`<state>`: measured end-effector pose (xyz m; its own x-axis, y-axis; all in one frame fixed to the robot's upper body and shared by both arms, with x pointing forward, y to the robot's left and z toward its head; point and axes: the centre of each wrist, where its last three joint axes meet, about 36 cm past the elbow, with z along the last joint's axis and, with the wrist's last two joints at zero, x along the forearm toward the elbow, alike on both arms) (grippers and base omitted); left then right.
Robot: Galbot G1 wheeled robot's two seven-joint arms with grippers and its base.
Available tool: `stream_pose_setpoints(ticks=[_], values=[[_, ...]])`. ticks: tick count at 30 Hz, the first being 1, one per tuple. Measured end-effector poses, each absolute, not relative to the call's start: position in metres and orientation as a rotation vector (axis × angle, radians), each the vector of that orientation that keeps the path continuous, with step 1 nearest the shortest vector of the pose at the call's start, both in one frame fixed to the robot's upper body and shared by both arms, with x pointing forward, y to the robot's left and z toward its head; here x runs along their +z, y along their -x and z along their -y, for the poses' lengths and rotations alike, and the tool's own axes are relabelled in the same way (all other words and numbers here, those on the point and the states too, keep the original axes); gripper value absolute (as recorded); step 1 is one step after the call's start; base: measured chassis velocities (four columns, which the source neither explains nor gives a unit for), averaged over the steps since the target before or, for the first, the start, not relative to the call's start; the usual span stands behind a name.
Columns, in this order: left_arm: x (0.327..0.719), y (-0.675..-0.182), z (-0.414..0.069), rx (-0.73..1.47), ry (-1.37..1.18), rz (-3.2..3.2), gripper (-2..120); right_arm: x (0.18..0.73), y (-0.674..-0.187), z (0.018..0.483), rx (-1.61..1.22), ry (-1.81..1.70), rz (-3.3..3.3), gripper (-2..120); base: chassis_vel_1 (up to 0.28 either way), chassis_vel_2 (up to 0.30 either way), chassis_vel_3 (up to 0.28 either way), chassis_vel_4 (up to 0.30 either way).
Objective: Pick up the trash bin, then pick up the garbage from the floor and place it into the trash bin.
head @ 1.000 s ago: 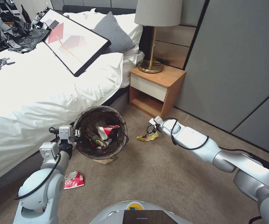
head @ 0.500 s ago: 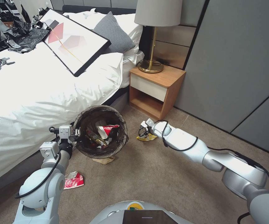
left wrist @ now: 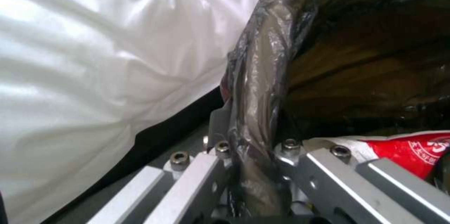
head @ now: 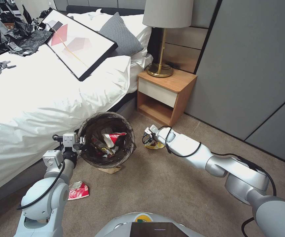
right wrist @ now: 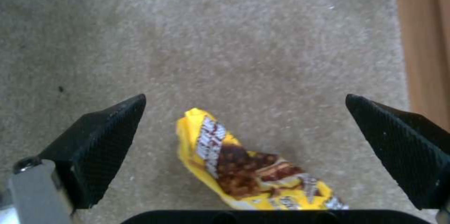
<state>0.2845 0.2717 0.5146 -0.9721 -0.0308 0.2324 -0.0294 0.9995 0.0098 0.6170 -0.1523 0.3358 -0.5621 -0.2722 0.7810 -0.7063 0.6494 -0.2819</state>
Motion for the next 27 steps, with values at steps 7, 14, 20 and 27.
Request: stream_pose_setpoints(ticks=[7,14,20,27], values=[[0.515,-0.286,-0.272,-0.009,-0.042,2.910,0,0.313,-0.600,0.149,0.732,-0.766,2.113,100,0.000,0.000,0.000,0.000],[0.514,-0.287,-0.273,-0.009,-0.041,2.910,0,0.299,-0.582,0.145,0.716,-0.782,2.088,100,0.000,0.000,0.000,0.000],[0.513,-0.289,-0.274,-0.007,-0.041,2.908,0,0.291,-0.579,0.153,0.719,-0.766,2.076,100,0.000,0.000,0.000,0.000],[0.512,-0.290,-0.273,-0.001,-0.038,2.905,0,0.288,-0.584,0.157,0.713,-0.752,2.076,100,0.000,0.000,0.000,0.000]])
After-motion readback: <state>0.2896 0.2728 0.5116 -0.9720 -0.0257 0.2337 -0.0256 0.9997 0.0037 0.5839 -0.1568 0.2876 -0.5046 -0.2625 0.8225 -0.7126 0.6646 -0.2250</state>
